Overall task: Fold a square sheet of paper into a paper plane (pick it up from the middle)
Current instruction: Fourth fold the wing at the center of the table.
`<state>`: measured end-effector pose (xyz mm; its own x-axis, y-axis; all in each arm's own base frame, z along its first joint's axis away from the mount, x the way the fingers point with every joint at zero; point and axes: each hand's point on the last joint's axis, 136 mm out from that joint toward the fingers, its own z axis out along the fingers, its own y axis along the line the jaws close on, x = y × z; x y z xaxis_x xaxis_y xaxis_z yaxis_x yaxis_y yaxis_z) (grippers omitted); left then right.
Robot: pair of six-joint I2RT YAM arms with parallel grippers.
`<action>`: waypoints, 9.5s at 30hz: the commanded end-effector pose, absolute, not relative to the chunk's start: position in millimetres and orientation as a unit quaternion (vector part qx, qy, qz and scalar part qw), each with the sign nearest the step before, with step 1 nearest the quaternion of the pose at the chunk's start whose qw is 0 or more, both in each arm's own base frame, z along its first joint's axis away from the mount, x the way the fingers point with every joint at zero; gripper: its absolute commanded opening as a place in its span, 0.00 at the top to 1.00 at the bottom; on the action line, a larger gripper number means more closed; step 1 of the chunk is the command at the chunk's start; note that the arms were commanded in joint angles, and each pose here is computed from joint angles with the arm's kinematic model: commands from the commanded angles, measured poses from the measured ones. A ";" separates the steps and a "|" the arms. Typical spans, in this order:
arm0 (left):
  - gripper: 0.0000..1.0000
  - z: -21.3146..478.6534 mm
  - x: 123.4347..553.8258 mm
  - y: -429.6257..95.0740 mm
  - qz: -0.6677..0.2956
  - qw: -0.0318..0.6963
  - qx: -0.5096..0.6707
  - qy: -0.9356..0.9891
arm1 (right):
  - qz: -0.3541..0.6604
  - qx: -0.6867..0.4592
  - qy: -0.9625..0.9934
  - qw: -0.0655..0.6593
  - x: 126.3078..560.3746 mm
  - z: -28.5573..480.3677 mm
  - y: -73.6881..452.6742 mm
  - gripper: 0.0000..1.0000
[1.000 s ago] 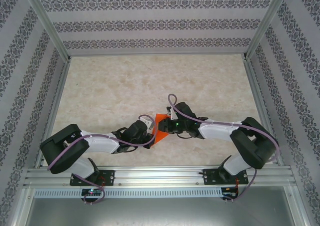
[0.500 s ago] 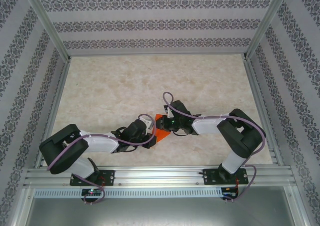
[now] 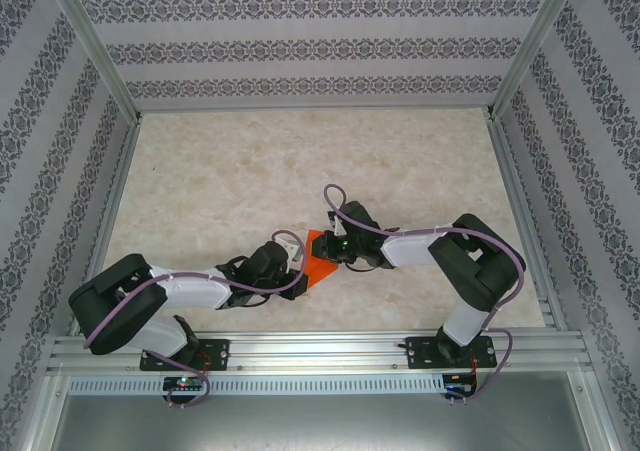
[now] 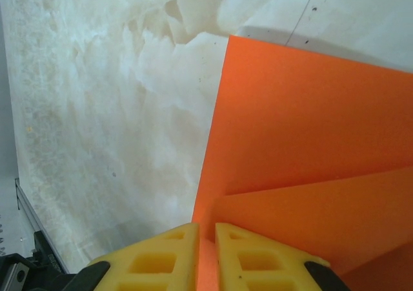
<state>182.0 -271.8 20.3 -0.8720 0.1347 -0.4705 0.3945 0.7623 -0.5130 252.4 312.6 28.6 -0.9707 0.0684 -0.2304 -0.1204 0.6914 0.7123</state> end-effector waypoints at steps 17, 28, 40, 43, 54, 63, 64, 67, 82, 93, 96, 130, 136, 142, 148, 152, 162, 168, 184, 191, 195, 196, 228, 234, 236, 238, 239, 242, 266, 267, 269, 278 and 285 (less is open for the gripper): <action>0.67 35.7 181.3 -265.3 -0.333 0.209 0.111 0.912 | 0.417 -0.027 0.899 0.129 259.7 41.4 325.3 0.83; 0.72 24.8 178.3 -260.0 -0.314 0.189 0.109 0.924 | 0.419 -0.031 0.898 0.129 258.9 42.9 327.7 0.82; 0.98 10.3 173.8 -252.2 -0.307 0.179 0.093 0.930 | 0.432 -0.035 0.891 0.134 259.2 51.5 330.3 0.80; 1.00 3.9 171.2 -248.4 -0.306 0.173 0.081 0.933 | 0.436 -0.034 0.888 0.143 261.5 59.6 329.1 0.79; 1.00 -0.2 170.7 -245.5 -0.303 0.165 0.071 0.936 | 0.425 -0.028 0.895 0.133 260.1 49.2 326.0 0.78; 1.00 -0.5 169.8 -244.7 -0.294 0.155 0.078 0.940 | 0.393 -0.005 0.910 0.131 266.8 25.1 317.1 0.81; 1.00 -1.0 169.3 -244.9 -0.295 0.155 0.078 0.940 | 0.394 -0.005 0.910 0.130 267.7 23.8 317.5 0.81; 1.00 -2.5 168.3 -244.0 -0.295 0.151 0.076 0.940 | 0.396 -0.008 0.909 0.127 268.6 21.0 319.8 0.81; 1.00 -14.0 161.1 -237.1 -0.287 0.134 0.063 0.946 | 0.415 -0.016 0.900 0.133 268.9 31.6 323.6 0.80; 1.00 -17.3 161.1 -235.5 -0.286 0.132 0.051 0.948 | 0.407 -0.035 0.903 0.133 268.1 38.8 328.9 0.80; 1.00 -16.7 161.1 -235.8 -0.285 0.131 0.052 0.948 | 0.408 -0.029 0.904 0.123 268.5 29.7 330.4 0.80; 0.66 88.1 171.6 -252.6 -0.362 0.188 0.067 0.911 | 0.288 -0.050 0.953 0.077 242.7 -30.1 298.8 0.86; 0.74 89.7 177.6 -280.7 -0.402 0.134 0.069 0.903 | 0.284 -0.048 0.954 0.078 242.4 -33.1 297.0 0.86; 0.79 66.2 182.0 -287.9 -0.410 0.096 0.046 0.906 | 0.288 -0.043 0.953 0.079 243.9 -35.0 298.9 0.86; 0.78 56.0 184.7 -280.9 -0.417 0.089 0.026 0.904 | 0.288 -0.042 0.954 0.075 244.0 -37.7 299.5 0.86; 0.77 51.1 181.8 -280.2 -0.421 0.079 0.027 0.903 | 0.286 -0.042 0.955 0.071 242.4 -40.5 298.8 0.86; 0.77 19.1 165.9 -268.7 -0.395 0.036 0.019 0.918 | 0.281 -0.037 0.957 0.067 238.7 -45.4 294.4 0.86; 0.77 5.2 154.5 -257.8 -0.379 0.020 0.011 0.925 | 0.280 -0.035 0.957 0.067 238.2 -47.6 293.4 0.86; 0.74 32.3 132.4 -260.9 -0.445 0.005 0.031 0.895 | 0.274 -0.033 0.959 0.065 237.0 -52.4 291.3 0.86; 0.71 85.7 170.7 -264.1 -0.477 0.090 0.012 0.874 | 0.275 -0.033 0.959 0.067 235.7 -52.5 290.0 0.86; 0.69 81.7 185.1 -267.0 -0.486 0.082 -0.005 0.870 | 0.276 -0.033 0.958 0.066 235.1 -53.6 289.9 0.86; 0.69 80.2 187.7 -270.3 -0.491 0.078 -0.006 0.868 | 0.276 -0.033 0.958 0.066 235.3 -53.9 290.0 0.86; 0.66 27.6 160.9 -252.5 -0.436 0.011 -0.020 0.900 | 0.272 -0.028 0.960 0.061 233.3 -61.1 289.1 0.86; 0.66 62.7 167.0 -254.8 -0.464 0.052 -0.010 0.884 | 0.270 -0.028 0.961 0.061 231.3 -62.1 288.2 0.86; 0.65 81.5 174.3 -255.0 -0.470 0.081 -0.007 0.879 | 0.270 -0.027 0.961 0.060 231.3 -62.7 287.7 0.86; 0.65 94.5 180.3 -257.5 -0.476 0.099 0.001 0.874 | 0.269 -0.027 0.961 0.060 231.5 -63.3 287.9 0.86; 0.65 97.6 183.3 -260.0 -0.479 0.103 0.003 0.872 | 0.269 -0.028 0.961 0.059 231.2 -63.8 288.3 0.86; 0.66 93.6 190.4 -266.7 -0.482 0.099 0.000 0.871 | 0.270 -0.029 0.961 0.059 232.3 -64.4 290.0 0.86; 0.68 39.7 208.6 -277.3 -0.448 0.069 -0.018 0.891 | 0.273 -0.027 0.960 0.057 231.1 -64.3 292.5 0.86; 0.68 33.4 204.6 -274.5 -0.443 0.062 -0.021 0.894 | 0.273 -0.027 0.960 0.058 231.1 -64.3 292.5 0.86; 0.69 22.7 196.4 -268.3 -0.434 0.049 -0.030 0.899 | 0.272 -0.027 0.960 0.059 231.9 -63.4 292.3 0.85; 0.69 -1.9 160.0 -249.5 -0.413 -0.005 -0.029 0.910 | 0.266 -0.026 0.962 0.058 230.9 -64.9 289.3 0.85; 0.69 1.0 141.8 -243.1 -0.411 -0.029 -0.015 0.911 | 0.260 -0.024 0.964 0.058 230.1 -66.7 287.0 0.85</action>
<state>181.0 -266.2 28.0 -0.9955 -0.0548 -0.0778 0.0310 0.5857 -0.8099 271.2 341.7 15.2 -0.9536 0.0060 -0.3009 -0.2179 0.6758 0.7042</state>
